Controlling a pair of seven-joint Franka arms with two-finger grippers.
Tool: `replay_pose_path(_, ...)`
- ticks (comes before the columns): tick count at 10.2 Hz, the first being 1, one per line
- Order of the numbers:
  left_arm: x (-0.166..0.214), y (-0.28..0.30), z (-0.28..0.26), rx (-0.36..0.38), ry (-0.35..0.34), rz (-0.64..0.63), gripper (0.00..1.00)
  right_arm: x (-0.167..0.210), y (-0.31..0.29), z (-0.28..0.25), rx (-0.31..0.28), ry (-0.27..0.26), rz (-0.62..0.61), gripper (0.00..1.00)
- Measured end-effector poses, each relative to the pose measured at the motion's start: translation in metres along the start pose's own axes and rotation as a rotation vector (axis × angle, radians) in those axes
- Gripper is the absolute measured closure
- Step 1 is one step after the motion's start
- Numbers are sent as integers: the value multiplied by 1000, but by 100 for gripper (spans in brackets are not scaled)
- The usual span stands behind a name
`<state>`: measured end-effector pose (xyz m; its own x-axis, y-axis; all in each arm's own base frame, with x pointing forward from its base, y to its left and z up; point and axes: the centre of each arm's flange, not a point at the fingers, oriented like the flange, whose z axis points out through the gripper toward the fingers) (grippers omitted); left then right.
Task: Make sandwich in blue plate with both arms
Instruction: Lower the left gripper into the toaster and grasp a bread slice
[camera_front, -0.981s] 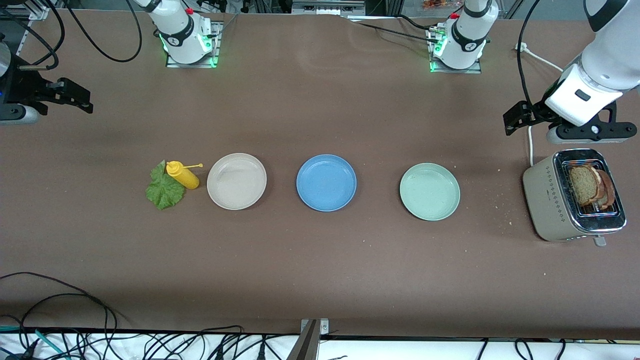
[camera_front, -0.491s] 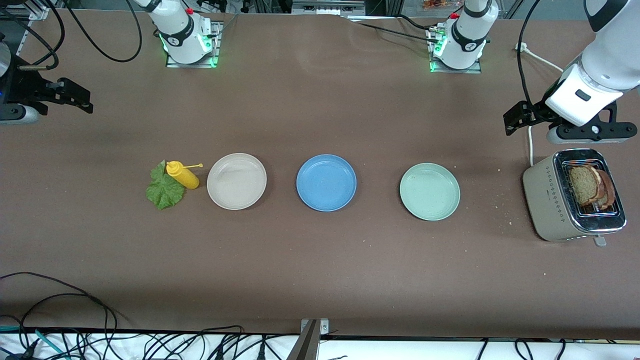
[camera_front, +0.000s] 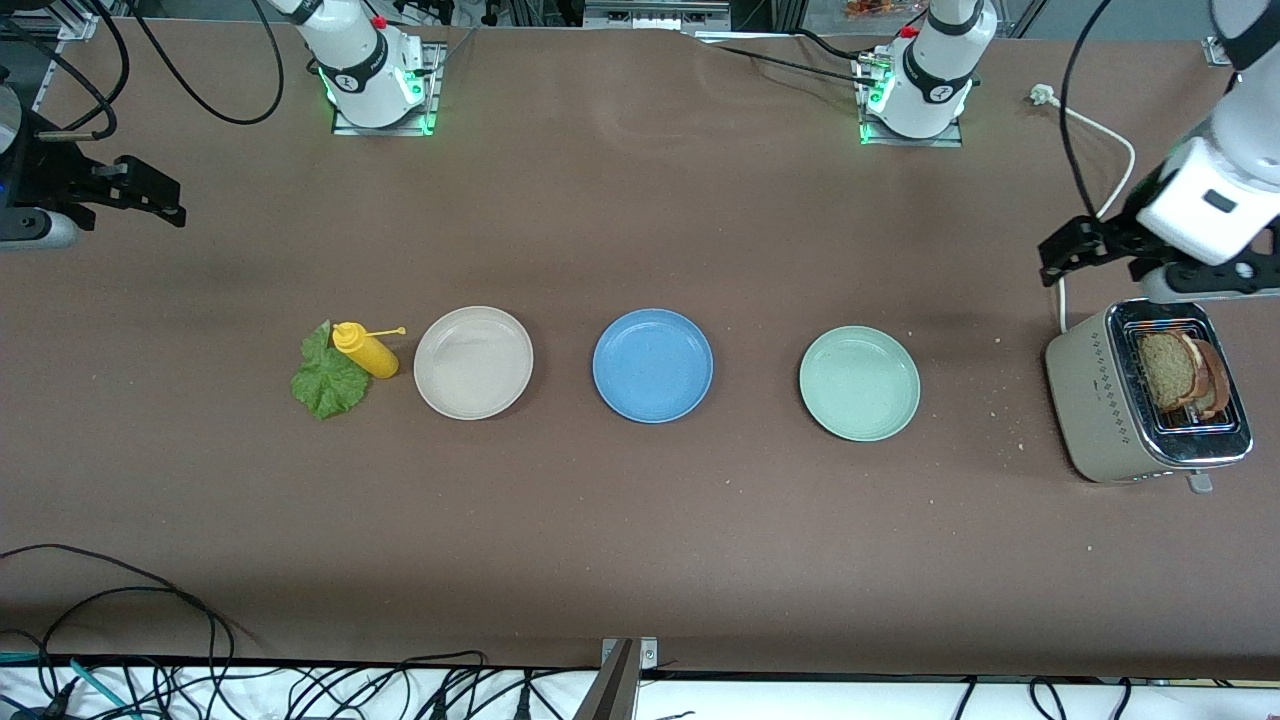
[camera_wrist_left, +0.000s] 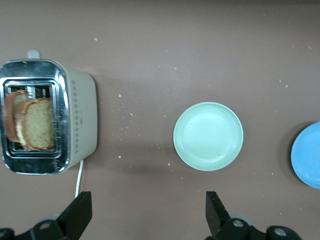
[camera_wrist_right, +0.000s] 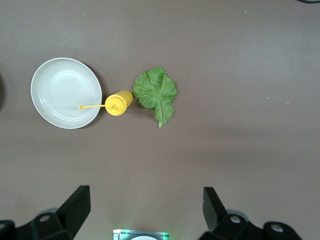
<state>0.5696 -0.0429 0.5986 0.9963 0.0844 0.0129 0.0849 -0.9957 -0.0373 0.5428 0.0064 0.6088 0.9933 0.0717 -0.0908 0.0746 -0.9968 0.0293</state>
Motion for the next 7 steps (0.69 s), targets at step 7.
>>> replay_pose_path(7,29,-96,30,67,-12,-140,0,0,1,0,0,0,1,0)
